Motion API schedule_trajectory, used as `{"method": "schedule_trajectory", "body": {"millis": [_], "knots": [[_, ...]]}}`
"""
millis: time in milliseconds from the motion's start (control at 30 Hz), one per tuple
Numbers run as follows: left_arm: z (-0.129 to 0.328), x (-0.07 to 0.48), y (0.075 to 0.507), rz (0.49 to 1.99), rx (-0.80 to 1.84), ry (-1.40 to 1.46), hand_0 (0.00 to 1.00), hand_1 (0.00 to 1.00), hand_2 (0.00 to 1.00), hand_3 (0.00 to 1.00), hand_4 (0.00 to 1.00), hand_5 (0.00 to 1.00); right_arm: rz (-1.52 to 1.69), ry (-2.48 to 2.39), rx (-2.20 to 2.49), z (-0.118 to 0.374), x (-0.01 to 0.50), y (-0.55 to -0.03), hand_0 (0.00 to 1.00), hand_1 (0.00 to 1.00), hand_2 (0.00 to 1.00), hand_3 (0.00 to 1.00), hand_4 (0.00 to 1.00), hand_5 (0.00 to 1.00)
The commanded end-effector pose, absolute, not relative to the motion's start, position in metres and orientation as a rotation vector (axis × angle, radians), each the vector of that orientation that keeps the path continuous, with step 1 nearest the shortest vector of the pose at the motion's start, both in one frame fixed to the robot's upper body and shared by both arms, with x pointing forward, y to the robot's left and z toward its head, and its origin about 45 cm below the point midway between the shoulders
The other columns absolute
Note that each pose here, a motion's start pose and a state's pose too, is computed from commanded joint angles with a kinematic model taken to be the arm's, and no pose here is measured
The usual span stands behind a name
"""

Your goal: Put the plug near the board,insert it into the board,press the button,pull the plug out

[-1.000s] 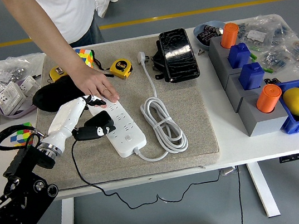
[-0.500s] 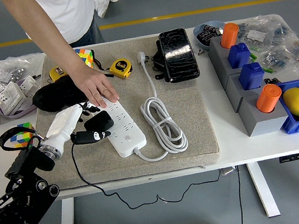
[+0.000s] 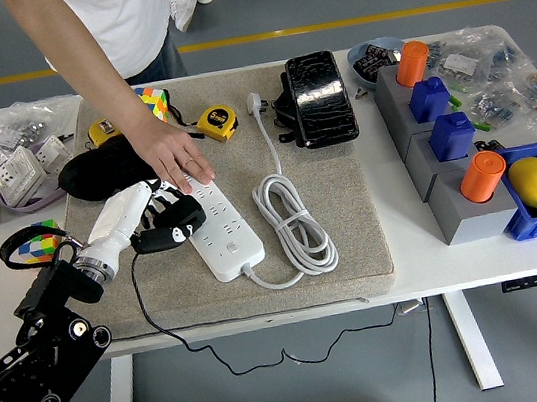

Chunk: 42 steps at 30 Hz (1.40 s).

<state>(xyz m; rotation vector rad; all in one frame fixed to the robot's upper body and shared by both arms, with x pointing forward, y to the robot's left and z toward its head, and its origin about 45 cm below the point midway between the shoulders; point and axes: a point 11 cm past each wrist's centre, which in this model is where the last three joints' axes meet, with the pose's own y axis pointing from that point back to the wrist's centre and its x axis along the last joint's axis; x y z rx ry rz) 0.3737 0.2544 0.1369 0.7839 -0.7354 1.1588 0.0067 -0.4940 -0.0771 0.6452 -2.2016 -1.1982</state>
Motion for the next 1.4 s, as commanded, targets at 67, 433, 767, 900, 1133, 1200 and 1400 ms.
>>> {"method": "schedule_trajectory", "body": {"millis": [67, 433, 767, 900, 1133, 1200, 1400], "knots": [[0.137, 0.373, 0.254, 1.156, 0.785, -0.735, 0.198, 0.269, 0.315, 0.520, 0.660, 0.160, -1.198, -2.202, 0.646, -0.077, 0.007, -0.494, 0.548, 0.636, 0.581, 0.516, 0.879, 0.409], [0.158, 0.369, 0.253, 1.174, 0.616, -0.785, 0.198, 0.246, 0.293, 0.510, 0.640, 0.092, -1.197, -2.202, 0.648, -0.077, 0.008, -0.494, 0.549, 0.635, 0.581, 0.516, 0.878, 0.408], [0.152, 0.360, 0.290, 1.245, 0.588, -0.848, 0.216, 0.246, 0.307, 0.517, 0.663, 0.108, -1.201, -2.200, 0.646, -0.078, 0.006, -0.493, 0.548, 0.636, 0.581, 0.517, 0.879, 0.410], [0.145, 0.360, 0.302, 1.256, 0.631, -0.845, 0.216, 0.246, 0.307, 0.517, 0.663, 0.108, -1.200, -2.200, 0.648, -0.078, 0.007, -0.493, 0.548, 0.636, 0.581, 0.517, 0.879, 0.410], [0.134, 0.361, 0.307, 1.250, 0.699, -0.803, 0.325, 0.423, 0.494, 0.549, 0.766, 0.158, -1.199, -2.201, 0.650, -0.078, 0.008, -0.493, 0.550, 0.635, 0.581, 0.516, 0.878, 0.409], [0.132, 0.361, 0.308, 1.250, 0.710, -0.797, 0.325, 0.423, 0.494, 0.549, 0.766, 0.158, -1.200, -2.201, 0.649, -0.078, 0.008, -0.493, 0.550, 0.635, 0.581, 0.516, 0.878, 0.409], [0.129, 0.361, 0.310, 1.248, 0.735, -0.789, 0.404, 0.504, 0.539, 0.564, 0.816, 0.198, -1.199, -2.200, 0.649, -0.078, 0.007, -0.493, 0.550, 0.636, 0.581, 0.516, 0.879, 0.410]]}}
